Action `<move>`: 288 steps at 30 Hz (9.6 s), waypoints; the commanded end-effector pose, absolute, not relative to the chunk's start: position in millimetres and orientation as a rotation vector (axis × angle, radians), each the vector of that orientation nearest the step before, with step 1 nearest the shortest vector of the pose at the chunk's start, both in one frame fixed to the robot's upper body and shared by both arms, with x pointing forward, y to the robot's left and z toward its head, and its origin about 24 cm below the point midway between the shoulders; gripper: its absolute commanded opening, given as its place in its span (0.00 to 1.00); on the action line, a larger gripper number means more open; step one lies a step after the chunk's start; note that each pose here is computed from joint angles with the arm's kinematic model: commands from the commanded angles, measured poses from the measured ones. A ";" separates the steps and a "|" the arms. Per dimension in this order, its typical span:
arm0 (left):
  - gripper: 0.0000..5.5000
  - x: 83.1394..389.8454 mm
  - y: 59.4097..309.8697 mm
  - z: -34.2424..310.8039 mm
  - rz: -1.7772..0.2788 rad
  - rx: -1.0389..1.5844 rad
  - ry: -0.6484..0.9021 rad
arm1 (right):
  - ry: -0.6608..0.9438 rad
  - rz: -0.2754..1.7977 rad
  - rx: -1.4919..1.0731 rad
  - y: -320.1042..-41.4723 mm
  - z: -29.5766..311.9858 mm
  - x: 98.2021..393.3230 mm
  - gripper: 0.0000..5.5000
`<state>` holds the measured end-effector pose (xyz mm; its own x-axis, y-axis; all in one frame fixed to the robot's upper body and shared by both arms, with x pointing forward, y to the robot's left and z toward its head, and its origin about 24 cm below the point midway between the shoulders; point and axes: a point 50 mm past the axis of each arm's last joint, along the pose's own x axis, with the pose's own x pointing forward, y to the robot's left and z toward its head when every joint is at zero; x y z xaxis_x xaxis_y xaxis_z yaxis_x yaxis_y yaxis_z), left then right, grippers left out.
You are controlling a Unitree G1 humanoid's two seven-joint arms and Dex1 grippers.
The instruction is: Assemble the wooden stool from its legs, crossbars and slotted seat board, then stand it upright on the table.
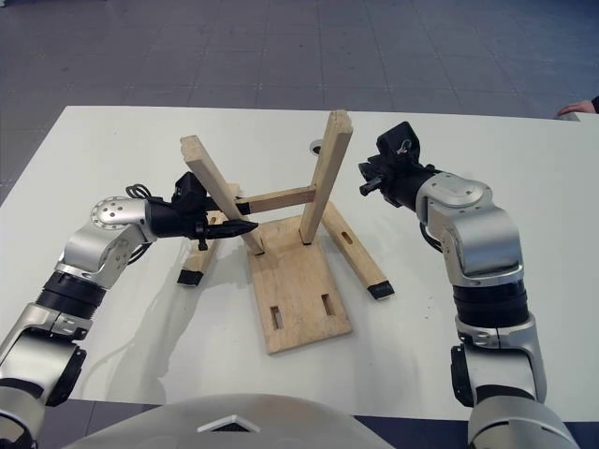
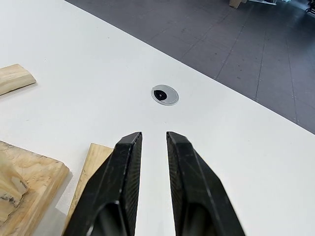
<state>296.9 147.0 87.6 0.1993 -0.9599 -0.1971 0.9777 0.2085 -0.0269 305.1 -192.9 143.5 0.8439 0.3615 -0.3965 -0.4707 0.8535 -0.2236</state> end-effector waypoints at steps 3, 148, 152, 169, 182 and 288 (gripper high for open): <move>0.37 320.0 167.4 55.2 -1.299 0.348 0.411 | 0.317 0.435 -0.338 -195.1 153.8 309.8 0.17; 0.83 208.4 287.3 47.0 0.226 -0.003 0.612 | 0.226 1.012 -0.910 -187.4 141.1 256.7 0.75; 0.83 204.3 294.6 30.9 0.189 0.021 0.679 | 0.126 0.979 -0.855 -175.4 166.3 260.5 0.75; 0.46 185.2 283.0 -14.8 0.057 -0.038 0.864 | 0.036 0.942 -0.758 -156.7 190.2 252.6 0.75; 0.24 176.9 283.6 -29.8 0.145 -0.072 0.843 | -0.105 0.809 -0.497 -156.3 236.2 257.5 0.75; 0.50 268.1 192.3 273.3 0.001 0.065 -0.330 | 0.249 0.522 -0.006 -185.3 97.1 261.5 0.07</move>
